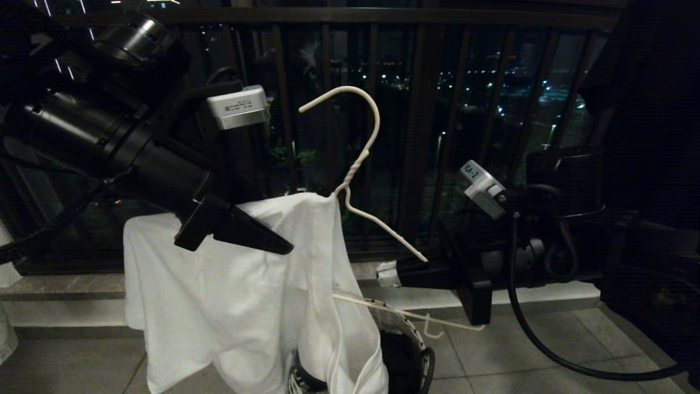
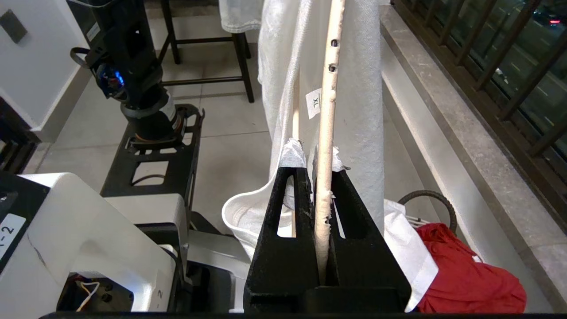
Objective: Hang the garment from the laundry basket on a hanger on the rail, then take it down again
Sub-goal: Hang the clothes on the clothes rack
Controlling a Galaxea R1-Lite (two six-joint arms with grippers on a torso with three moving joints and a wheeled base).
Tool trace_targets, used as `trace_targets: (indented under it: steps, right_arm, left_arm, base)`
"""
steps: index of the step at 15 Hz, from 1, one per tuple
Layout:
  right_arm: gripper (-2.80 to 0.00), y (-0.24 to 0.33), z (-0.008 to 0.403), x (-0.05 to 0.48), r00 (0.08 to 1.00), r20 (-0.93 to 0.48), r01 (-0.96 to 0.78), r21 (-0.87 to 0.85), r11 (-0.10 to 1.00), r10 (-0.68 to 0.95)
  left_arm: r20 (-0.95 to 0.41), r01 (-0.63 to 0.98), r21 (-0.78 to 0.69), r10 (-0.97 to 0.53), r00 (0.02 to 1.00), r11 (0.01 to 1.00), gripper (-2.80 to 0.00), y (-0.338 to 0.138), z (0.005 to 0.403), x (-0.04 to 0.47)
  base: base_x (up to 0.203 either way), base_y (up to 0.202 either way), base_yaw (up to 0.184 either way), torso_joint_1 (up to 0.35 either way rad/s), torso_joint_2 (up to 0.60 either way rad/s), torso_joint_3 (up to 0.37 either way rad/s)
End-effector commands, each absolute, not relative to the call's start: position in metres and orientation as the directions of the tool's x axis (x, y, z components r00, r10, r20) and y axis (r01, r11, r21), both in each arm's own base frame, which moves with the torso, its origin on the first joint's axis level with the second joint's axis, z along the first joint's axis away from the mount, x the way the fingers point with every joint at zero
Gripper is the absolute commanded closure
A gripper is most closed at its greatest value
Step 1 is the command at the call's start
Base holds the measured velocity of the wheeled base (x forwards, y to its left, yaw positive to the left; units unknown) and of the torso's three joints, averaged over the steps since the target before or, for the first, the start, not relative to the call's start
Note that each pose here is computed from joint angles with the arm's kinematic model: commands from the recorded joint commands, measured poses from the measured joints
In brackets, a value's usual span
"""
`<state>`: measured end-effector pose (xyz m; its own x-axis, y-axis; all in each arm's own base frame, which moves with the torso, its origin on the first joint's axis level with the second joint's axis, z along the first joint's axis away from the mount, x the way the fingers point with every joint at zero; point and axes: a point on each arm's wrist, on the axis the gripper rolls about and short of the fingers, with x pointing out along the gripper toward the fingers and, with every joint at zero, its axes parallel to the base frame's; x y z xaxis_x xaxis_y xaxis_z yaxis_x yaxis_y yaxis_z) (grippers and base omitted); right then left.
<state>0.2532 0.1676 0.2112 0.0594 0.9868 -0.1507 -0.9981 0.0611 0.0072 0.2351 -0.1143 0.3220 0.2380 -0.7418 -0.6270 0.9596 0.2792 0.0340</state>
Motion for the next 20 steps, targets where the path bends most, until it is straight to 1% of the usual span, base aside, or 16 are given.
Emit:
trace_targets:
  steps: [1, 15, 16, 20]
  right_arm:
    - [0.0, 0.1676, 0.2114, 0.2533, 0.055, -0.148, -0.998, 0.003, 0.056, 0.987]
    - [0.0, 0.1627, 0.2156, 0.2555, 0.089, -0.142, -0.996, -0.013, 0.088, 0.986]
    - [-2.8, 0.1627, 0.2156, 0.2555, 0.089, -0.142, -0.996, -0.013, 0.088, 0.986]
    - [-2.8, 0.1631, 0.2168, 0.2564, 0.094, -0.14, -0.996, -0.016, 0.092, 0.986]
  left_arm:
    - [-0.629, 0.961, 0.032, -0.742, 0.232, 0.273, 0.0, -0.1135, 0.3217, 0.233]
    - [-0.625, 0.963, 0.041, -0.745, 0.231, 0.265, 0.0, -0.1164, 0.324, 0.2309]
    - [-0.625, 0.963, 0.041, -0.745, 0.232, 0.265, 0.0, -0.1166, 0.3239, 0.2313]
    - [-0.623, 0.963, 0.046, -0.745, 0.237, 0.267, 0.0, -0.1157, 0.325, 0.2303]
  base:
    - [0.0, 0.0, 0.0, 0.0, 0.0, 0.0]
    - [0.0, 0.0, 0.0, 0.0, 0.0, 0.0]
    - [0.0, 0.0, 0.0, 0.0, 0.0, 0.0]
    - [0.0, 0.0, 0.0, 0.0, 0.0, 0.0]
